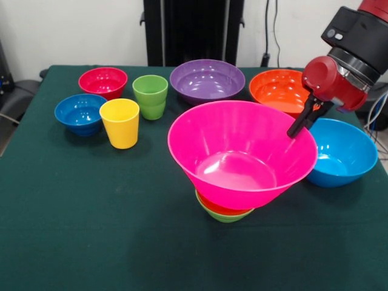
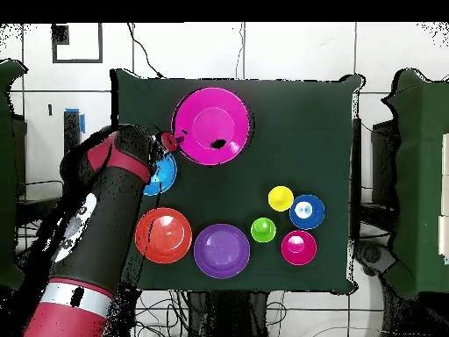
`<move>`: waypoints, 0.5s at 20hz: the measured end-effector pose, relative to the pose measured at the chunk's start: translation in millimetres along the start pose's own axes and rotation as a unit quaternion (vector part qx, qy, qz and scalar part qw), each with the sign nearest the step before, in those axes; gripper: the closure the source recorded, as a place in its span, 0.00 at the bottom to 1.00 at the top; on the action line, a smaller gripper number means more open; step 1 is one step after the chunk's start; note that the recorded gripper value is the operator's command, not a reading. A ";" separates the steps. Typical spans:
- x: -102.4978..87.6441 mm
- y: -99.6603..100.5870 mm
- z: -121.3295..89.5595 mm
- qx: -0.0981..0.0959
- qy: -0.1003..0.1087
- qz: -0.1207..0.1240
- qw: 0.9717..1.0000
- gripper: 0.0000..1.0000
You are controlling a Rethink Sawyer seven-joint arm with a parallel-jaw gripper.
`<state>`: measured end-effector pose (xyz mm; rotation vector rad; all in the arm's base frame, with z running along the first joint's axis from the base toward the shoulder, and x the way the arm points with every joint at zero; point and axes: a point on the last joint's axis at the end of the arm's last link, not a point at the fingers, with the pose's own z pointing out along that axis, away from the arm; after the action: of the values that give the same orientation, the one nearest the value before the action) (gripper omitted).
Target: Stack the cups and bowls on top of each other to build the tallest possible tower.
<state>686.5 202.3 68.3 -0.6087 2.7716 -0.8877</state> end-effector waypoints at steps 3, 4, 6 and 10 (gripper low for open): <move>-5.3 -0.1 -1.9 0.001 -0.006 0.000 1.000 1.00; -6.2 -0.2 -2.3 0.001 -0.006 0.000 1.000 1.00; -8.3 -0.6 -3.5 0.001 -0.009 0.000 1.000 1.00; -9.0 -0.8 -3.8 0.001 -0.010 0.000 1.000 1.00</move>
<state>693.8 207.6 72.1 -0.6126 2.7534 -0.8804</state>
